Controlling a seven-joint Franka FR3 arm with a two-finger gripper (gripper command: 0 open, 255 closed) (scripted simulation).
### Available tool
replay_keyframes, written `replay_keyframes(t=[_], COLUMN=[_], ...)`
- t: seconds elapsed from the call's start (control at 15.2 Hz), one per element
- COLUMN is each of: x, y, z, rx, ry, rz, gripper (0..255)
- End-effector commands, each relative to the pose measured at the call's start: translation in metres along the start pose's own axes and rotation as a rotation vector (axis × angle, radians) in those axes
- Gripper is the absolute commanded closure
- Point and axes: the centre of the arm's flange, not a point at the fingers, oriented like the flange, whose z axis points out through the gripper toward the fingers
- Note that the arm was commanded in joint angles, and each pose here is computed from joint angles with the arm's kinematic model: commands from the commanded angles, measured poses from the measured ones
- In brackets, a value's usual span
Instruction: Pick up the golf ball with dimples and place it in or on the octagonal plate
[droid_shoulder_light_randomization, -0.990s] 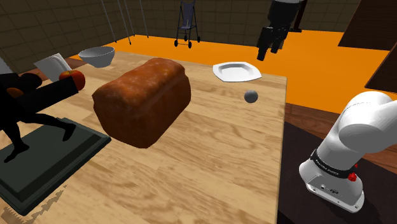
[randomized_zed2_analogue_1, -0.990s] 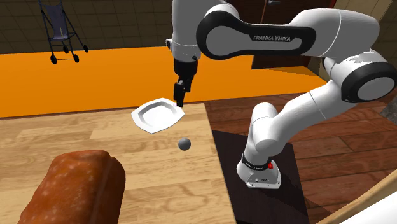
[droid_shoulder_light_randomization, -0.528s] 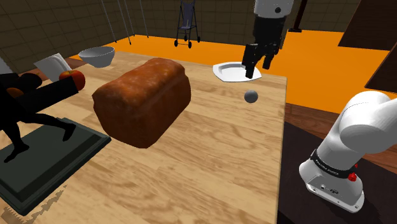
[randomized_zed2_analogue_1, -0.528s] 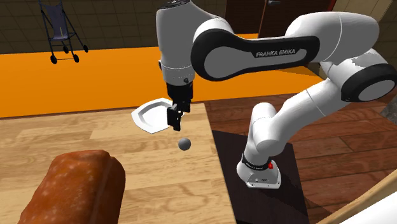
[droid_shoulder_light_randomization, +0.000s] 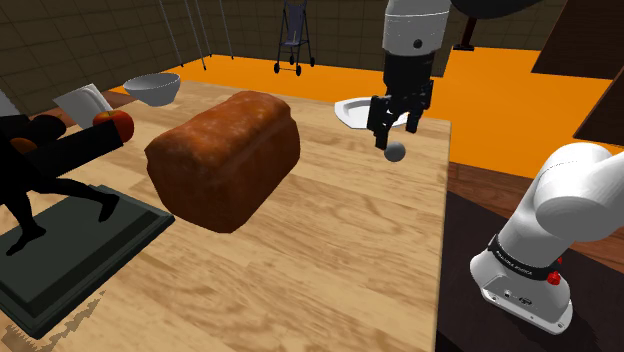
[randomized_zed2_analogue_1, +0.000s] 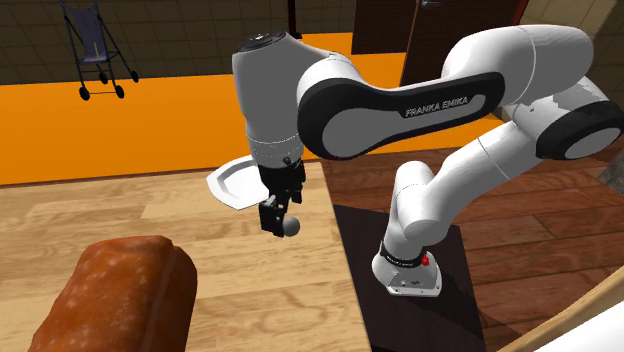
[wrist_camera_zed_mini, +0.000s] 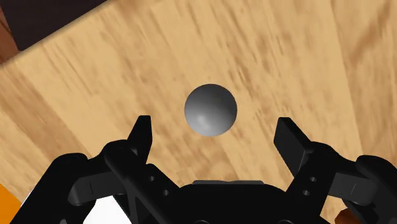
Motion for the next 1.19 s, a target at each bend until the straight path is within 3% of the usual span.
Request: replay_keyframes(t=[0.0, 0.2, 0.66, 0.73, 1.12], x=[0.0, 0.0, 0.0, 0.0, 0.0], y=[-0.001, -0.001, -0.001, -0.001, -0.001], z=[0.011, 0.025, 0.025, 0.025, 0.025], rx=[0.0, 0.0, 0.0, 0.0, 0.0], ry=[0.0, 0.0, 0.0, 0.0, 0.0], rz=[0.001, 0.001, 0.001, 0.001, 0.001], gripper=[0, 0, 0, 255, 255])
